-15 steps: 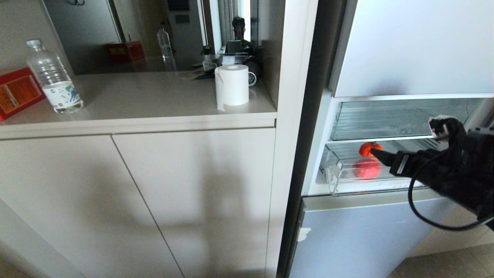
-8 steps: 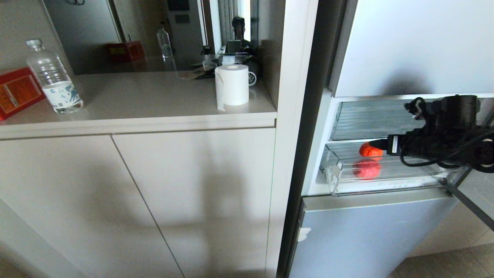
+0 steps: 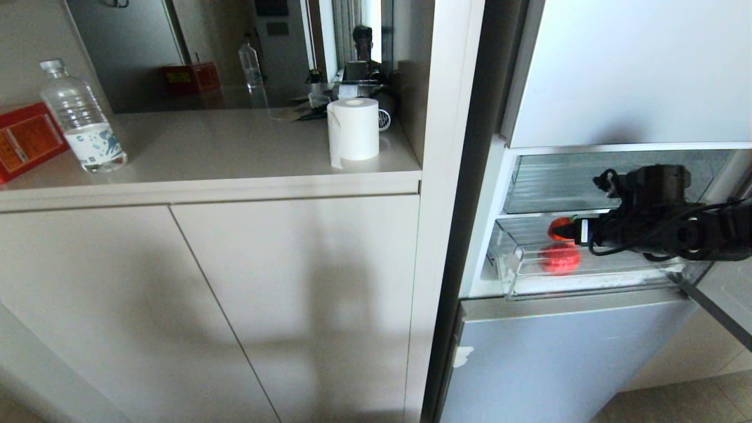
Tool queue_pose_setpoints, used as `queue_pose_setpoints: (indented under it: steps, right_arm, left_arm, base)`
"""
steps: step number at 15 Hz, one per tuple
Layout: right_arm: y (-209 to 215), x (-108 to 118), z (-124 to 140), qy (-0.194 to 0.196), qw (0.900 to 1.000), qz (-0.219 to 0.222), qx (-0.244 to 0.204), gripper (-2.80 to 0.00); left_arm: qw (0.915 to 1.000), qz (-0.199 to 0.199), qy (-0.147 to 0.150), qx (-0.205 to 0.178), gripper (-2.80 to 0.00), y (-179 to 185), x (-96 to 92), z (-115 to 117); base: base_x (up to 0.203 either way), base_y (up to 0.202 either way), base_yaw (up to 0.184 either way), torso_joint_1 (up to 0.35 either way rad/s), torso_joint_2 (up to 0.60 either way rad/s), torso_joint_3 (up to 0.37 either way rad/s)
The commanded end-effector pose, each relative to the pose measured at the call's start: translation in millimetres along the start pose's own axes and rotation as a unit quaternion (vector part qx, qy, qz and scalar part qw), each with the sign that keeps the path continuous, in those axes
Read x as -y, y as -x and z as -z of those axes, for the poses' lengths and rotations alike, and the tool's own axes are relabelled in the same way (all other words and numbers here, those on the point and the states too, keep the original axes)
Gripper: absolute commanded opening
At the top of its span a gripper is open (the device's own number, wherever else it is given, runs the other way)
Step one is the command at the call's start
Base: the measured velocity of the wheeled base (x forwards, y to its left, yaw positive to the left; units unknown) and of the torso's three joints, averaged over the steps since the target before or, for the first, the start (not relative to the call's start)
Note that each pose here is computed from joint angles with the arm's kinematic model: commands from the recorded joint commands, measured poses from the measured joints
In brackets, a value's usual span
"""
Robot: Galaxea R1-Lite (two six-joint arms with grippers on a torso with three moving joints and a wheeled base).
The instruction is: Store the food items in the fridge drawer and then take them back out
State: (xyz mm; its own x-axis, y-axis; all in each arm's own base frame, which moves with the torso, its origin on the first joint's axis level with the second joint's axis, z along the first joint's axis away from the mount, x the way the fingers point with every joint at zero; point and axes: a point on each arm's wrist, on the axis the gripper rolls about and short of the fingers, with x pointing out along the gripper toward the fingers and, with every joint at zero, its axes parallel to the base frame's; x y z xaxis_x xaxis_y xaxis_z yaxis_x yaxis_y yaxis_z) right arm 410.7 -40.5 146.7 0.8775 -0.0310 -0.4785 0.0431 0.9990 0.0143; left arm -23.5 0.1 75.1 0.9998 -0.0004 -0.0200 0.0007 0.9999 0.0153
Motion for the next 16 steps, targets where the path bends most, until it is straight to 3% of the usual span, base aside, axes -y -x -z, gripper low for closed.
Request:
queue_pose_setpoints:
  steps: [1,4,8,16]
  right_arm:
    - [-1.7,1.4,6.9,0.001,0.999,0.002,-0.042,0.00]
    - [21.6,4.7,0.8,0.000,0.992,0.004,-0.124,0.00]
    - [38.8,10.0,-11.4,-0.001,0.993,0.016,-0.115,0.00]
    - [39.1,9.8,-21.7,0.017,0.988,0.019,-0.151,0.00]
  left_arm:
    - [1.0000,0.000,0.000,0.000,-2.80,0.0,0.0,0.0]
    - [1.0000,0.000,0.000,0.000,-2.80,0.0,0.0,0.0]
    - [1.0000,0.000,0.000,0.000,-2.80,0.0,0.0,0.0]
    - [1.0000,0.000,0.000,0.000,-2.80,0.0,0.0,0.0]
  base:
    - [0.000,0.000,0.000,0.000,0.00,0.000]
    - [0.000,0.000,0.000,0.000,0.00,0.000]
    - [0.000,0.000,0.000,0.000,0.00,0.000]
    - [0.000,0.000,0.000,0.000,0.00,0.000]
